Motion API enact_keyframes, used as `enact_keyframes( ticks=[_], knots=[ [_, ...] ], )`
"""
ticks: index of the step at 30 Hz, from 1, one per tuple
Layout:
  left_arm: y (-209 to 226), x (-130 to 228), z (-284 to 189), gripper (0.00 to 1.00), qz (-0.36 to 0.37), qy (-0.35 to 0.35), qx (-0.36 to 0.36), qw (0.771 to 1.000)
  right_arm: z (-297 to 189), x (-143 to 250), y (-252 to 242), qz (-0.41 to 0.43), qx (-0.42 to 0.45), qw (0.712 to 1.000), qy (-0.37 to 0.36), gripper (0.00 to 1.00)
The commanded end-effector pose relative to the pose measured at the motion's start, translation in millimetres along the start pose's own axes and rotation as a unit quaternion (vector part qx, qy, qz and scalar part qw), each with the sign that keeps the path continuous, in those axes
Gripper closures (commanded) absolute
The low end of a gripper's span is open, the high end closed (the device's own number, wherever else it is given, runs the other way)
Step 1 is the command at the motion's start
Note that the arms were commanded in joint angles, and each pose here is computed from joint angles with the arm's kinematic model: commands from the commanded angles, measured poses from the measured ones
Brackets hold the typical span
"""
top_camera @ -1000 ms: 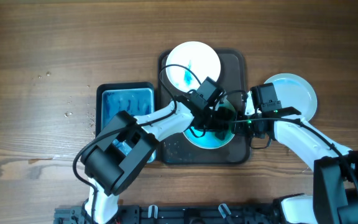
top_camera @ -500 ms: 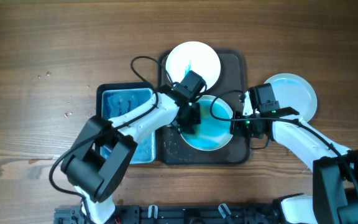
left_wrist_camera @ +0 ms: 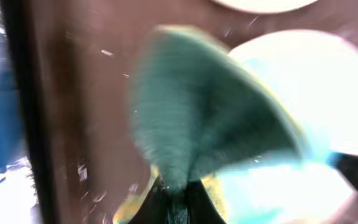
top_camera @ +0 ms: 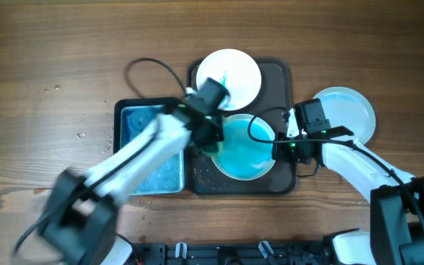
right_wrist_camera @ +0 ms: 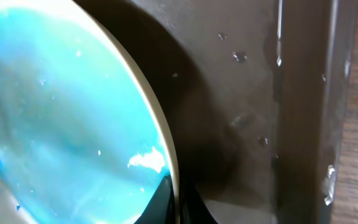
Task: Clean dirty plates on tray and stack at the side
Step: 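Return the sponge to the basin with the left gripper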
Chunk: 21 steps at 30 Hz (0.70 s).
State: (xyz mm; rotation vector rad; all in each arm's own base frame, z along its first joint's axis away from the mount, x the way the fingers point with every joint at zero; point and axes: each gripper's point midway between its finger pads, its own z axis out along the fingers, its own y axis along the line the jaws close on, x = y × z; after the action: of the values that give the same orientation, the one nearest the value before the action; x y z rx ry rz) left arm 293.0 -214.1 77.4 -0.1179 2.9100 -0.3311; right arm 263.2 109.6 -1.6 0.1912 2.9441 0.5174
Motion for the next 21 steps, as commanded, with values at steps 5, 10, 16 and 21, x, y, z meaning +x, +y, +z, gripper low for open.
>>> enact_keyframes(
  ticks=[5, 10, 16, 21],
  knots=[
    [87, -9, -113, 0.96, -0.104, -0.086, -0.038, 0.99, -10, 3, -20, -0.002, 0.066, 0.998, 0.015, 0.96],
    [149, 3, -110, 0.96, -0.169, -0.068, -0.118, 0.976, -40, -13, -16, -0.022, 0.111, 0.994, -0.006, 0.96],
    [173, 15, -54, 0.88, -0.186, -0.052, -0.132, 0.972, -77, -25, 29, -0.101, 0.141, 0.984, -0.024, 0.96],
    [177, 18, -39, 0.59, -0.188, -0.051, -0.133, 0.972, -104, -32, 86, -0.184, 0.148, 0.969, -0.068, 0.96]
  ],
)
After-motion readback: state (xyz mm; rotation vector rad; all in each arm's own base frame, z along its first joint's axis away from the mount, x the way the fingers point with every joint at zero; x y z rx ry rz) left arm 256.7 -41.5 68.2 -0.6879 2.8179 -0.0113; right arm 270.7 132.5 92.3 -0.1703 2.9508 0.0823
